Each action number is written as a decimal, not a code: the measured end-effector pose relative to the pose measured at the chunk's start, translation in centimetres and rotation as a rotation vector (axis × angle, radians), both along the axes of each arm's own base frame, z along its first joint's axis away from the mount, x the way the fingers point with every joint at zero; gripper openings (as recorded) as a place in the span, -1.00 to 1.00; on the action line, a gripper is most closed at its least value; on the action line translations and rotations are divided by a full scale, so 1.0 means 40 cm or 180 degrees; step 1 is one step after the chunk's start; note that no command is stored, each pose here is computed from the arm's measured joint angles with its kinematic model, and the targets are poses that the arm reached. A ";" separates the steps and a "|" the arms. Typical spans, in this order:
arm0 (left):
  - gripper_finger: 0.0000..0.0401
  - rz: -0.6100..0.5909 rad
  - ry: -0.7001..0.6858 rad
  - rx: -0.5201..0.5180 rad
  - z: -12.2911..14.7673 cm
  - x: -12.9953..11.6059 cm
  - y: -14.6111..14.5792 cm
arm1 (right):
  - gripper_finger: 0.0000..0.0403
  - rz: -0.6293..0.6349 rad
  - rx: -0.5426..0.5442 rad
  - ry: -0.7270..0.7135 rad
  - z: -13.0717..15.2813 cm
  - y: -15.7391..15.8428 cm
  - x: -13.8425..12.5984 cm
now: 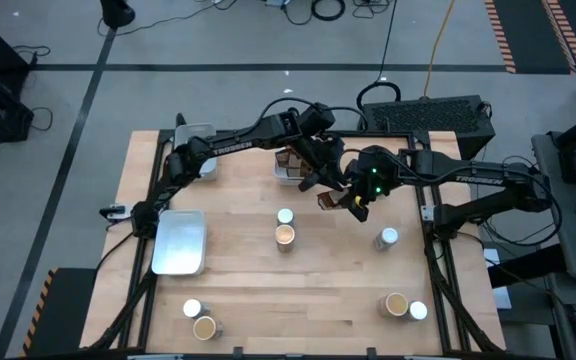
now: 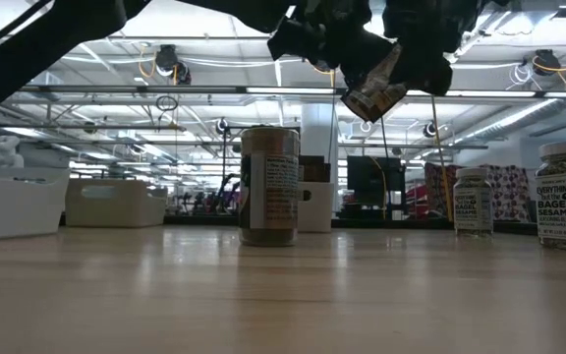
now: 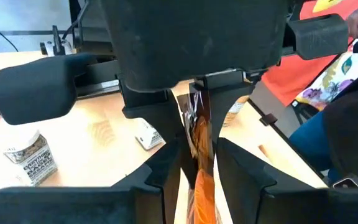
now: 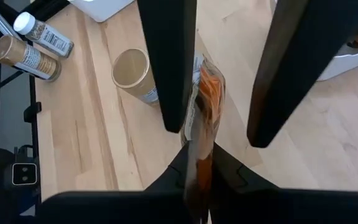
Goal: Sort spices by type
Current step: Put the brown seasoning pack into the top white bin
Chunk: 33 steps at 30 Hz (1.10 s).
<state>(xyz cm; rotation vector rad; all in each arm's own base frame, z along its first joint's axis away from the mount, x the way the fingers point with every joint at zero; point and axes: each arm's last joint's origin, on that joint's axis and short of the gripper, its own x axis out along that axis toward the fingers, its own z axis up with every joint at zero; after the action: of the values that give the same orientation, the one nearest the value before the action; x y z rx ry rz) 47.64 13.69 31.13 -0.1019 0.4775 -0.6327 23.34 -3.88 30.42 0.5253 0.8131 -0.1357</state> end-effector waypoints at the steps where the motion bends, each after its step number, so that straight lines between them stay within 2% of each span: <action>1: -0.46 0.0000 0.0000 0.0000 0.000 0.000 0.000 | -1.00 -0.0009 -0.0003 0.0000 0.000 -0.001 0.000; 9: -0.46 -0.0003 0.0054 -0.0002 -0.004 -0.003 -0.001 | -1.00 -0.0251 0.0065 -0.0146 0.008 -0.031 0.003; 16: -0.47 0.0013 0.0061 0.0009 -0.004 -0.003 0.000 | -1.00 -0.0188 0.0115 -0.0124 0.007 -0.032 0.000; 19: -0.56 0.0015 0.0061 0.0011 -0.004 -0.003 0.000 | -1.00 -0.0189 0.0118 -0.0124 0.007 -0.032 0.000; 25: -0.95 0.0044 0.0066 0.0036 -0.004 -0.002 0.001 | -1.00 -0.0181 0.0111 -0.0126 0.007 -0.032 0.000; 33: -0.98 0.0061 0.0065 0.0036 -0.004 -0.004 0.007 | -0.93 -0.0150 0.0077 -0.0129 0.007 -0.032 0.000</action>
<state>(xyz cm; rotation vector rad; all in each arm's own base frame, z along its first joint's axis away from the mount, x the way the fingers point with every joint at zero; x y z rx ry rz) 47.46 13.97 30.96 -0.1022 0.4993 -0.6106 23.33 -5.17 30.69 0.5686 0.7639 -0.1583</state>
